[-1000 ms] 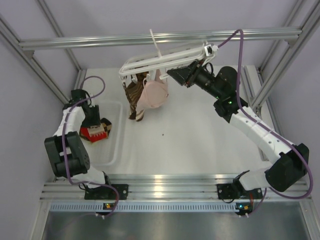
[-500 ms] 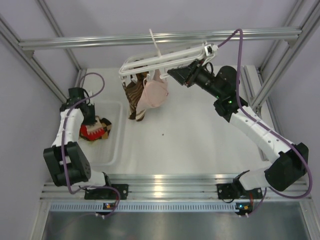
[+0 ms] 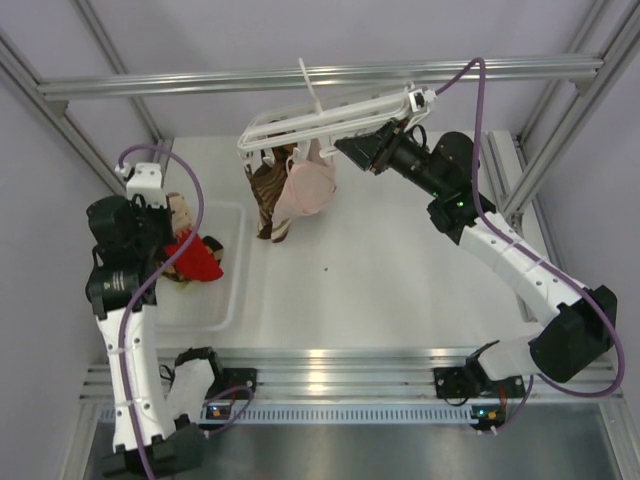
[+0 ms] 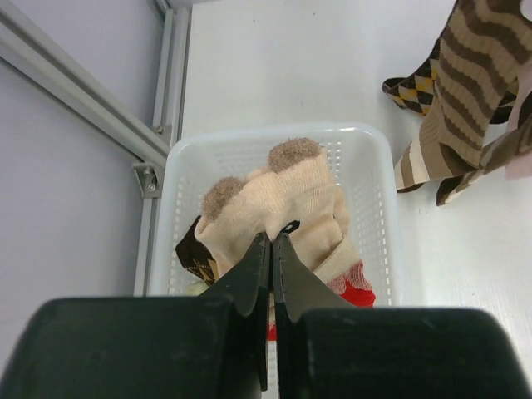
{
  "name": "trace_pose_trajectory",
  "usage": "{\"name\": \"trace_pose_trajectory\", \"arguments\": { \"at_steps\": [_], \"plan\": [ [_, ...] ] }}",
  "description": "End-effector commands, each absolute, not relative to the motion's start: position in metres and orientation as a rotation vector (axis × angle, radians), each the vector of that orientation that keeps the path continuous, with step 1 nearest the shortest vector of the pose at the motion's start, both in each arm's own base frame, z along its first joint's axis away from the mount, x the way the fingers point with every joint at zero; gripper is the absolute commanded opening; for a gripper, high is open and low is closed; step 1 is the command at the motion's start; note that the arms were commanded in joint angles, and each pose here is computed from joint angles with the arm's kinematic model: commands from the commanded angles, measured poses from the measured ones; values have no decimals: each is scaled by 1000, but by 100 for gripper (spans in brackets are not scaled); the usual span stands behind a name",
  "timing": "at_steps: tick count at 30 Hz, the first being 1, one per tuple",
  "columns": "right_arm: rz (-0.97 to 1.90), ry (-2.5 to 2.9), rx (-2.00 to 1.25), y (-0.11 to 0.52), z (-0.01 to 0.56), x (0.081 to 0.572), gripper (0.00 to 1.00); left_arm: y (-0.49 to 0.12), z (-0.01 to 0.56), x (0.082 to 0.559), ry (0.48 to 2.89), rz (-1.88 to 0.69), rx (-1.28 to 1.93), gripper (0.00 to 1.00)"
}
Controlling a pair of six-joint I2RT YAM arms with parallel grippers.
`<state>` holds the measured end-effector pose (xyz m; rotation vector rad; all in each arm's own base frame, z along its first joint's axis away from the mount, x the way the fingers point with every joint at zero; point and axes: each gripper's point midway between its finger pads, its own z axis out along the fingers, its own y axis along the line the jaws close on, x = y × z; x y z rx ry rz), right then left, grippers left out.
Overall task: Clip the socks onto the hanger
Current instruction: Pick up the sock from the bin.
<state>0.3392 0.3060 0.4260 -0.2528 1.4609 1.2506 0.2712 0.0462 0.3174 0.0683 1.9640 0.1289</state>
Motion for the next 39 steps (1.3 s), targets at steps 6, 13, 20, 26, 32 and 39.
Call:
{"name": "trace_pose_trajectory", "arguments": {
  "at_steps": [6,13,20,26,32,39],
  "plan": [
    [1273,1422,-282,302,438,331,0,56,276,267,2084,184,97,5],
    [1283,1423,-274,302,435,331,0,51,191,280,2371,56,172,17],
    [1285,1427,-272,304,433,335,0,67,144,283,2517,114,276,25],
    [1286,1429,-273,305,434,337,0,46,163,293,2383,3,295,13],
    [1277,1432,-281,304,432,336,0,19,208,280,2137,-42,427,11],
    [1273,1442,-280,303,430,336,0,29,158,240,2439,-44,444,43]
  ]
}}
